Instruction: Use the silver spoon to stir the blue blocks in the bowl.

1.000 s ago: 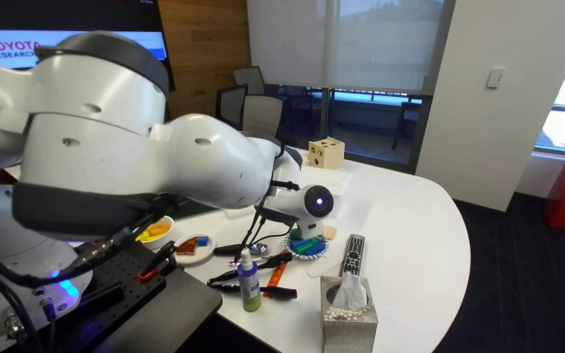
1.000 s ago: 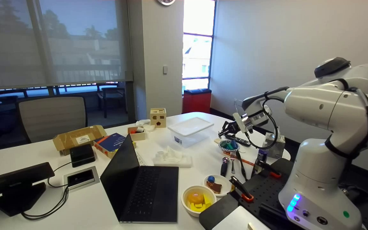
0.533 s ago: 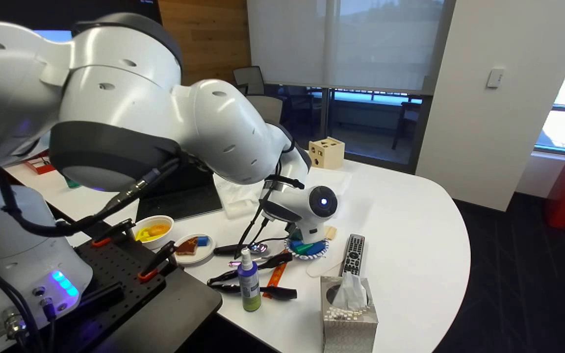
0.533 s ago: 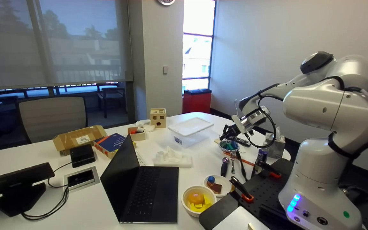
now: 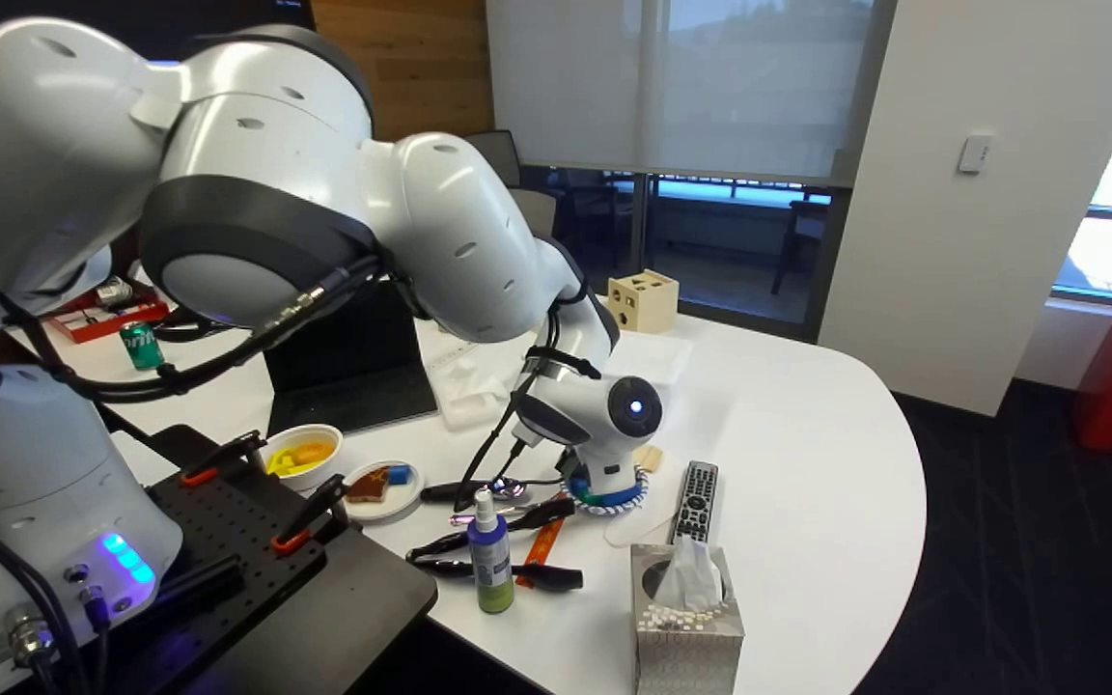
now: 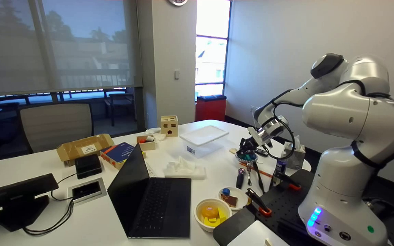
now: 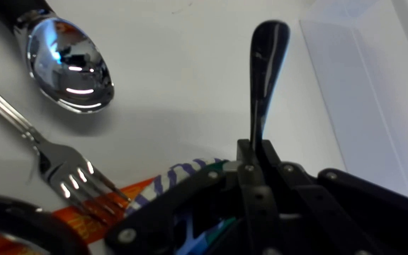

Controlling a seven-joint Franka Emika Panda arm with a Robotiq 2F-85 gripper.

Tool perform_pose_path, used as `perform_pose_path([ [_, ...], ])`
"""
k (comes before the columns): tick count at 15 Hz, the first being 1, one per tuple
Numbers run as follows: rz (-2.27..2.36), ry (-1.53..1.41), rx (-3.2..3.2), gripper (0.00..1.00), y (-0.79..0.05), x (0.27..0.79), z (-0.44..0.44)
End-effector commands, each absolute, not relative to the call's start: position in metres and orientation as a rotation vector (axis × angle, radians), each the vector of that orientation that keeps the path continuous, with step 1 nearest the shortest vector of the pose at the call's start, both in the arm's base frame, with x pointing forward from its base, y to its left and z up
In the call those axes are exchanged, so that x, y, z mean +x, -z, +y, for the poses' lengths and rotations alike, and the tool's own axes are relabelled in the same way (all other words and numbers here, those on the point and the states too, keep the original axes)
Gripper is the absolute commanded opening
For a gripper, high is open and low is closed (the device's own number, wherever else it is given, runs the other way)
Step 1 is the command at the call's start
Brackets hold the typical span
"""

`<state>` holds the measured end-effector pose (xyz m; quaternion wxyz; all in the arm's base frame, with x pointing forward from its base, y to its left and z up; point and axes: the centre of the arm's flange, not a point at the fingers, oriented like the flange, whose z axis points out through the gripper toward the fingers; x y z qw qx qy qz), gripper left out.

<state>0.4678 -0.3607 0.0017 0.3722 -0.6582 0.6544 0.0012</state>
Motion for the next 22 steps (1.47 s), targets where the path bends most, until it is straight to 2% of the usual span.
perform_pose_path([
  [1,1.709,0.025,-1.728,0.02,-0.031,0.462,-0.367],
  [12,1.651,0.139,-1.741,0.02,-0.054,0.472,-0.363],
  [22,1.726,0.078,-1.654,0.02,-0.008,0.435,-0.365],
])
